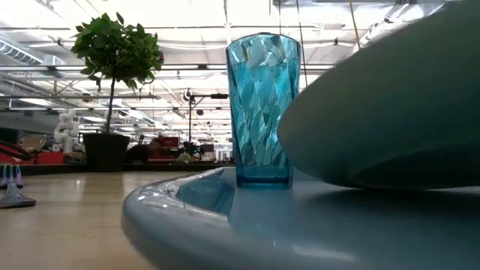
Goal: Pick and place plate/cup/fork/spoon on tray
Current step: Put the plate into the food tray, then put the fork into the food tray
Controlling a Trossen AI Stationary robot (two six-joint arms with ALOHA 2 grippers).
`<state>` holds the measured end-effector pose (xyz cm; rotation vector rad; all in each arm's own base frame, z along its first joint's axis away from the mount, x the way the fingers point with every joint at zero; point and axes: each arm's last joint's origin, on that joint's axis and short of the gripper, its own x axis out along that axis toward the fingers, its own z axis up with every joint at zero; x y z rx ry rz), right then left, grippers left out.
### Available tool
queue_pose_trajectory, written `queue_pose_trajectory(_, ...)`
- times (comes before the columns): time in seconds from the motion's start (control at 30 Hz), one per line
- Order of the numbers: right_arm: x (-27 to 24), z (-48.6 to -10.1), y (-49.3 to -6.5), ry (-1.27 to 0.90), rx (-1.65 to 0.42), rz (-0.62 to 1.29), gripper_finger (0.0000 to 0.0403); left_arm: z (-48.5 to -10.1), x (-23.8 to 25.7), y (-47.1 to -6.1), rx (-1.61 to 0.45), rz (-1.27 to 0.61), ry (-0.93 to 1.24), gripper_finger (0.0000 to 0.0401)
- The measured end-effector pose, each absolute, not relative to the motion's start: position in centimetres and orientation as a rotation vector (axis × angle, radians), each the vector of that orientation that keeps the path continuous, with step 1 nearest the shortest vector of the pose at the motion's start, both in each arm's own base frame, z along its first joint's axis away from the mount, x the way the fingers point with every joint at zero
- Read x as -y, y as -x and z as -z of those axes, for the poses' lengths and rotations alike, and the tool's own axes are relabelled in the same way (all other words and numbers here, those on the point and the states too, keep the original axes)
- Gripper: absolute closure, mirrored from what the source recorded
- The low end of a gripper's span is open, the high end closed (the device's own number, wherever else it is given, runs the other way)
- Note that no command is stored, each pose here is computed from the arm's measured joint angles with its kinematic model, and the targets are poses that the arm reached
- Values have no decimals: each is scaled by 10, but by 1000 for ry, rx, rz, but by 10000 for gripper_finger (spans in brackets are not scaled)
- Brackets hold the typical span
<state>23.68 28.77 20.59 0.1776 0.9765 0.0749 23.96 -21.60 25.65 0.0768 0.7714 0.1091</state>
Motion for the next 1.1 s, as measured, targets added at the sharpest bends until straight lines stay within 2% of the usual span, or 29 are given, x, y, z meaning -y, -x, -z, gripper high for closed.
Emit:
queue_pose_trajectory(0.23,-279,-189,-233,-161,-1005,-42,336,-240,221,-244,-841,-89,-106,245)
queue_pose_trajectory(0.43,-281,-199,-235,-187,-949,-89,318,-237,220,-239,-935,-41,-119,245)
queue_pose_trajectory(0.73,-280,-236,-232,-132,-717,-130,317,-215,215,-229,-1206,35,-284,245)
queue_pose_trajectory(1.1,-276,-240,-234,0,-678,-144,316,-183,191,-227,-1450,118,-502,245)
